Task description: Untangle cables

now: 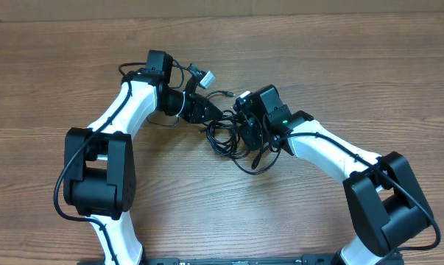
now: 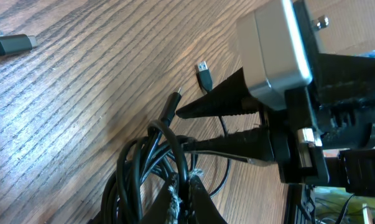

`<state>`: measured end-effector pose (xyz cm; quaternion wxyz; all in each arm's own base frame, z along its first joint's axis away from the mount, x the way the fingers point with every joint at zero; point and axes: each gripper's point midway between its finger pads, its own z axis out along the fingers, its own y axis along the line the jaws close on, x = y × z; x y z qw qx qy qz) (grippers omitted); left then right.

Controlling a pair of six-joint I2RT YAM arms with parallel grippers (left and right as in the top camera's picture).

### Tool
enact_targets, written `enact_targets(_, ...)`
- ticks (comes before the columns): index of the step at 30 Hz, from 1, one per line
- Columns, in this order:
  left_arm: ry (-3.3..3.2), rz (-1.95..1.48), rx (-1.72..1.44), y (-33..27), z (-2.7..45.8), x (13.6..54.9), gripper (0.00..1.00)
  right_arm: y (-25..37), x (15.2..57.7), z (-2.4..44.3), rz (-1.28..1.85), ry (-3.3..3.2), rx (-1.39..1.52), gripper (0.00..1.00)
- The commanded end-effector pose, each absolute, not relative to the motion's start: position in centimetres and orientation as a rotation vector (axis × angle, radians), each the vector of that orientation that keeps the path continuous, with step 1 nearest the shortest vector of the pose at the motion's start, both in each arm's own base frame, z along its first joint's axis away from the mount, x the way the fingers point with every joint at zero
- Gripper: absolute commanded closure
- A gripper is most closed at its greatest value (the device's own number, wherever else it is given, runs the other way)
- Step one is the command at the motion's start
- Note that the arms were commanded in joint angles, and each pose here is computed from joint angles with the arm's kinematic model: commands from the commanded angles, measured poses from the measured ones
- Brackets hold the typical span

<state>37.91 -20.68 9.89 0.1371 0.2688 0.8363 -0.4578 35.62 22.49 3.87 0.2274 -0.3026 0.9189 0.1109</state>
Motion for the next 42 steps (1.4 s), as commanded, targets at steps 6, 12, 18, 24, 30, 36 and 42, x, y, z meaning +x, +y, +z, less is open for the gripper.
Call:
enact_targets(6, 2.329, -1.336, 0.816, -20.9, 12.1, 38.3, 0.96, 22.2, 35.4, 3.1, 0.294, 2.525, -0.835, 0.65)
enact_targets(12, 2.329, -1.336, 0.812, -20.9, 12.2, 38.4, 0.96, 22.2, 35.4, 3.1, 0.294, 2.525, -0.835, 0.74)
enact_targets(18, 2.330, -1.331, 0.811, -20.9, 12.1, 38.5, 0.96, 22.9, 35.3, 4.0, 0.346, 2.507, -0.842, 0.96)
enact_targets(24, 2.429, -1.239, 0.716, -20.2, 11.0, 39.5, 0.96, 24.8, 34.6, 8.7, 0.525, 2.408, -0.837, 0.96)
enact_targets(30, 2.512, -1.150, 0.623, -19.3, 10.1, 40.3, 0.96, 24.7, 34.1, 11.5, 0.543, 2.361, -0.821, 0.96)
enact_targets(36, 2.629, -0.990, 0.477, -17.7, 8.5, 41.4, 0.96, 24.7, 33.1, 12.9, 0.612, 2.379, -0.768, 0.96)
enact_targets(42, 2.636, -0.974, 0.465, -17.5, 8.4, 41.5, 0.96, 24.5, 33.1, 16.4, 0.692, 2.309, -0.700, 0.96)
